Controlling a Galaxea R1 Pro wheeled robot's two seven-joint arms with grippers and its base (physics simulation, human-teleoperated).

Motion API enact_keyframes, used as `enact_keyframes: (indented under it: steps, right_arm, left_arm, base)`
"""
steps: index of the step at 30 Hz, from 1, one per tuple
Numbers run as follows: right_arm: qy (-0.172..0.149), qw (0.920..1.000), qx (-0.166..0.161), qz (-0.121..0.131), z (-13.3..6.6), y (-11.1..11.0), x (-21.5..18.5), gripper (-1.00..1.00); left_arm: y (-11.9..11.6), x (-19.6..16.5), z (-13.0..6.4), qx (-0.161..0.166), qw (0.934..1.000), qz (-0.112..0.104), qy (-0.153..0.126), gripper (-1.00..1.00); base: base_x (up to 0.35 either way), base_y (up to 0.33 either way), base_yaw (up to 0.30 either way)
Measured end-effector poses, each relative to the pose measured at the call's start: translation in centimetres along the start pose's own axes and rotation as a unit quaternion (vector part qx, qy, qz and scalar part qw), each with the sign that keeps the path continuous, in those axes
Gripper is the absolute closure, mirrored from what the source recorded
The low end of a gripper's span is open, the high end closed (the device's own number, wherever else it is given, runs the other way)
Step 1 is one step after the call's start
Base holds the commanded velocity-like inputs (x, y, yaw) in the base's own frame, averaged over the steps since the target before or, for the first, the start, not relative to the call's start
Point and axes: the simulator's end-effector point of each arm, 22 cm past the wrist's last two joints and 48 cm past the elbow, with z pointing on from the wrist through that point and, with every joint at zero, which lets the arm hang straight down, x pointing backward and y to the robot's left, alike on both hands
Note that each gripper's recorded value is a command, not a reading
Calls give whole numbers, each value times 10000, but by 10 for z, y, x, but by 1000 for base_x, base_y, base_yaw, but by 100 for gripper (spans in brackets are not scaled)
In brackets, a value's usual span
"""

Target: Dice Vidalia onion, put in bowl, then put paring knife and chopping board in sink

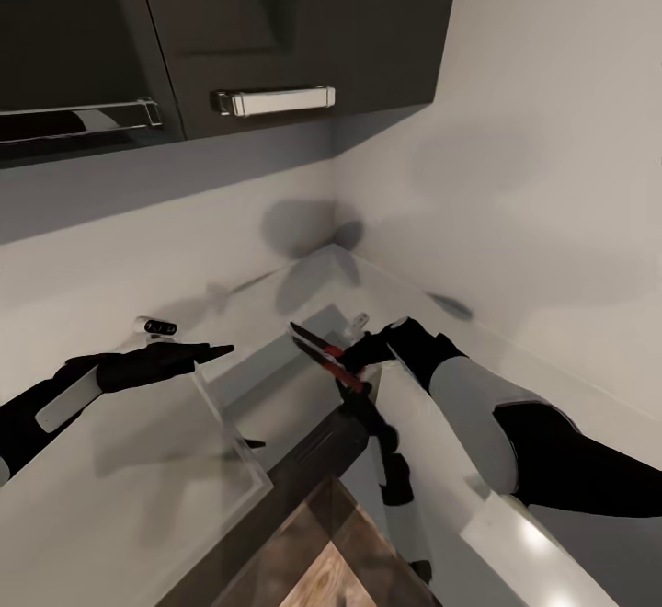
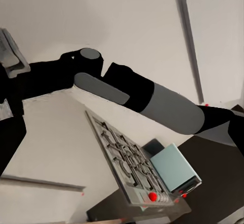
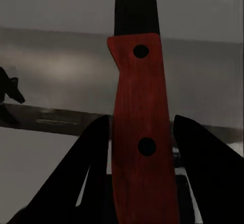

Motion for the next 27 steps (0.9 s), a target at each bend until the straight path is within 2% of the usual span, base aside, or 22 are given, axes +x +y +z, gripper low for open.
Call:
enact_keyframes:
  steps: [8,14,16,17,20,24,27]
  right_arm:
    - [-31,9997,226,88,-19,-13,-23,100]
    - [1,9990,349,267,-32,-20,-35,100]
    - [-91,9982,365,468,-40,-22,-46,100]
    - [-215,9968,384,665,-49,-26,-60,100]
    - [-301,9950,458,833,-63,-30,-75,100]
    - [-253,9923,563,1073,-80,-35,-86,100]
    - [-252,9912,630,1138,-89,-38,-92,100]
  left_arm:
    - [-7,-2,1,17,10000,60,2,-100]
    - [-12,-5,3,35,9999,120,2,-100]
    - [-14,-5,3,43,9999,141,1,-100]
    - [-14,-5,3,45,9999,151,2,-100]
    - [-17,-6,4,51,9998,175,5,-100]
    - [-20,-8,4,54,9998,212,15,-100]
    - [-23,-8,5,64,9997,239,22,-100]
  base:
    - [0,0,0]
    - [0,0,0]
    - [0,0,0]
    - [0,0,0]
    - [-22,0,0]
    - [-197,0,0]
    - [-305,0,0]
